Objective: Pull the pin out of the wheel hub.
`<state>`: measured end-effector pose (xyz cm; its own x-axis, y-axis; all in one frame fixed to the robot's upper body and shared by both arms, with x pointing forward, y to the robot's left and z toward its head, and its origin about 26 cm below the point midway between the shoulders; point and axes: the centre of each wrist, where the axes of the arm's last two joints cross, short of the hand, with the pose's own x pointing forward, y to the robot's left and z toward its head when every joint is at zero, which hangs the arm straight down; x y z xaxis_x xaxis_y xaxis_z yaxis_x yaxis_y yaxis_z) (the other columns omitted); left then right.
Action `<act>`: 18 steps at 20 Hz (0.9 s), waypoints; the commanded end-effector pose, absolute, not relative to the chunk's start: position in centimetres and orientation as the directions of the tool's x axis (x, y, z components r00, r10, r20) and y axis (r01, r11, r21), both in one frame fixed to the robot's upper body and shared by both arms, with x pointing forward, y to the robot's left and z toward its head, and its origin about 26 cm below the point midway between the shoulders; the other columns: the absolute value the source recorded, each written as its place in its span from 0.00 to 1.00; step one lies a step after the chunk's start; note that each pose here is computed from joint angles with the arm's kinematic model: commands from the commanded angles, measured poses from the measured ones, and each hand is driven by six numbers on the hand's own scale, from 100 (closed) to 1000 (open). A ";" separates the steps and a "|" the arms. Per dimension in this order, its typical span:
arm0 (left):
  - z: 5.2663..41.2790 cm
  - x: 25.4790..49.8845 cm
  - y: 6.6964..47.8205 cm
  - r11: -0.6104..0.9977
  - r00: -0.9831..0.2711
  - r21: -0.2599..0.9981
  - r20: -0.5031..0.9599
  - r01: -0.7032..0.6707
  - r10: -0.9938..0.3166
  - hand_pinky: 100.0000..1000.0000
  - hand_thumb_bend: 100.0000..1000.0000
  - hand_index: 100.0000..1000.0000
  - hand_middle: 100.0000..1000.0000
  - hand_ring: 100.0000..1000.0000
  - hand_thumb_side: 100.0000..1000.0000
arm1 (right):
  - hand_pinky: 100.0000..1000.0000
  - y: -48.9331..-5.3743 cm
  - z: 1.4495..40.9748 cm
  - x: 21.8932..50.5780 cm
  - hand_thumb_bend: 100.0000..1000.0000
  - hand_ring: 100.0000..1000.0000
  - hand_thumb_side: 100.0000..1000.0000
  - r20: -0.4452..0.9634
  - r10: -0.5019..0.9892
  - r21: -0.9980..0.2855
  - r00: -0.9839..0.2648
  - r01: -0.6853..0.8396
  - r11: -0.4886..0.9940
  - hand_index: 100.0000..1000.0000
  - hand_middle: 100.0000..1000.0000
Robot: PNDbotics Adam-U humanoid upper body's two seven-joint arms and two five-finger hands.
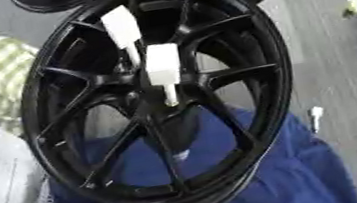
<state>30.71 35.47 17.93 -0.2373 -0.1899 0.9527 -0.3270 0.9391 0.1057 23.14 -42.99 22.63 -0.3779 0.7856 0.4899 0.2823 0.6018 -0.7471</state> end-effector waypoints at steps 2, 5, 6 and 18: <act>18.5 30.5 35.9 0.933 -0.263 0.086 0.947 -0.348 -0.185 0.80 0.00 0.67 0.44 0.55 0.64 | 1.00 -44.5 20.3 21.8 0.00 0.88 0.00 0.499 0.827 -0.778 -0.259 0.286 0.559 0.81 0.75; 18.4 30.4 35.8 0.931 -0.266 0.093 0.944 -0.352 -0.194 0.80 0.00 0.66 0.43 0.54 0.62 | 1.00 -44.2 18.2 20.1 0.00 0.92 0.07 0.538 0.827 -0.790 -0.163 0.244 0.563 0.84 0.78; 18.4 30.4 35.8 0.931 -0.268 0.096 0.943 -0.352 -0.198 0.80 0.00 0.66 0.43 0.54 0.61 | 1.00 -44.3 17.6 19.7 0.00 0.95 0.14 0.549 0.825 -0.791 -0.133 0.237 0.565 0.84 0.81; 19.4 30.9 34.9 0.941 -0.293 0.112 0.933 -0.321 -0.211 0.80 0.01 0.66 0.43 0.54 0.62 | 1.00 -43.2 13.6 18.4 0.00 1.00 0.81 0.545 0.839 -0.811 0.000 0.254 0.527 0.97 0.89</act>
<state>31.07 34.69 18.10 -0.2643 -0.1768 0.9481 -0.3205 0.9433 0.0865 18.26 -43.54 12.82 0.0254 0.8122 0.5829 0.2529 0.5589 -0.7897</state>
